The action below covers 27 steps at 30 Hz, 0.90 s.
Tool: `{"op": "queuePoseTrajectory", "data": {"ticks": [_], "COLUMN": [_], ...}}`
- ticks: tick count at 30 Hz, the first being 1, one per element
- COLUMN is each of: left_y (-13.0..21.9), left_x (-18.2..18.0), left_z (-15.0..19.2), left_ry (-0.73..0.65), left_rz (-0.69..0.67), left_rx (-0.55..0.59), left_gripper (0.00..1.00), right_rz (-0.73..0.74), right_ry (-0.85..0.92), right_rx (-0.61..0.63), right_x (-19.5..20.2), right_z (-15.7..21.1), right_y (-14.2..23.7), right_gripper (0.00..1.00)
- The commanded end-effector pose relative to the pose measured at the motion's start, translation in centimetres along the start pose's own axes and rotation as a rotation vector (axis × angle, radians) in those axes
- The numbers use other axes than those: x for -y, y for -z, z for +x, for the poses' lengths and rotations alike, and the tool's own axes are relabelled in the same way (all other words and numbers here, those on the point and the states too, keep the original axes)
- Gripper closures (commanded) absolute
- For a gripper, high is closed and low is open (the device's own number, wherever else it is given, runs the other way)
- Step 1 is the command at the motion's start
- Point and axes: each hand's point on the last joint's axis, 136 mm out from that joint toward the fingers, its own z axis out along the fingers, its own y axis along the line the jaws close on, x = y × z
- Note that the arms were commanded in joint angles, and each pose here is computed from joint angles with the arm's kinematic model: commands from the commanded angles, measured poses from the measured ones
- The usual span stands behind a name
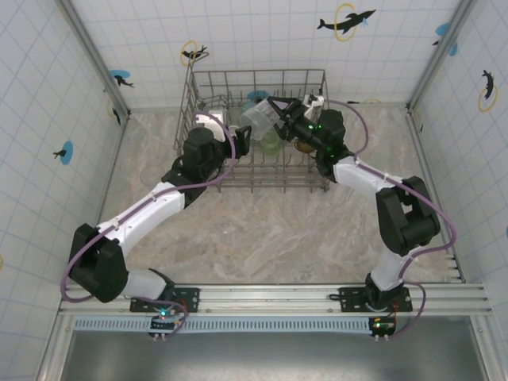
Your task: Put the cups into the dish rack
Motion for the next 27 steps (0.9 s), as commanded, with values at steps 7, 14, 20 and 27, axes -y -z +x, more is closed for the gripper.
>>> {"op": "queuePoseTrajectory", "data": {"ticks": [7, 14, 20, 27], "left_y": [2.9, 3.7, 5.1, 5.9], "left_x": [-2.3, -3.8, -6.2, -9.2], "left_z": [-3.3, -4.1, -5.8, -7.2], "left_ry": [-0.057, -0.053, 0.005, 0.009], "left_rz": [-0.144, -0.207, -0.325, -0.447], "left_rx": [0.064, 0.062, 0.081, 0.100], "left_gripper": [0.03, 0.03, 0.03, 0.03], "right_rz": [-0.002, 0.022, 0.034, 0.072], "right_ry": [0.178, 0.267, 0.381, 0.558], "right_rx": [-0.010, -0.034, -0.084, -0.160], "right_x": [-0.9, -0.1, 0.4, 2.0], "right_z": [-0.2, 0.1, 1.1, 2.9], "right_y": [-2.7, -4.3, -5.9, -7.8], "right_gripper": [0.86, 0.87, 0.88, 0.88]}}
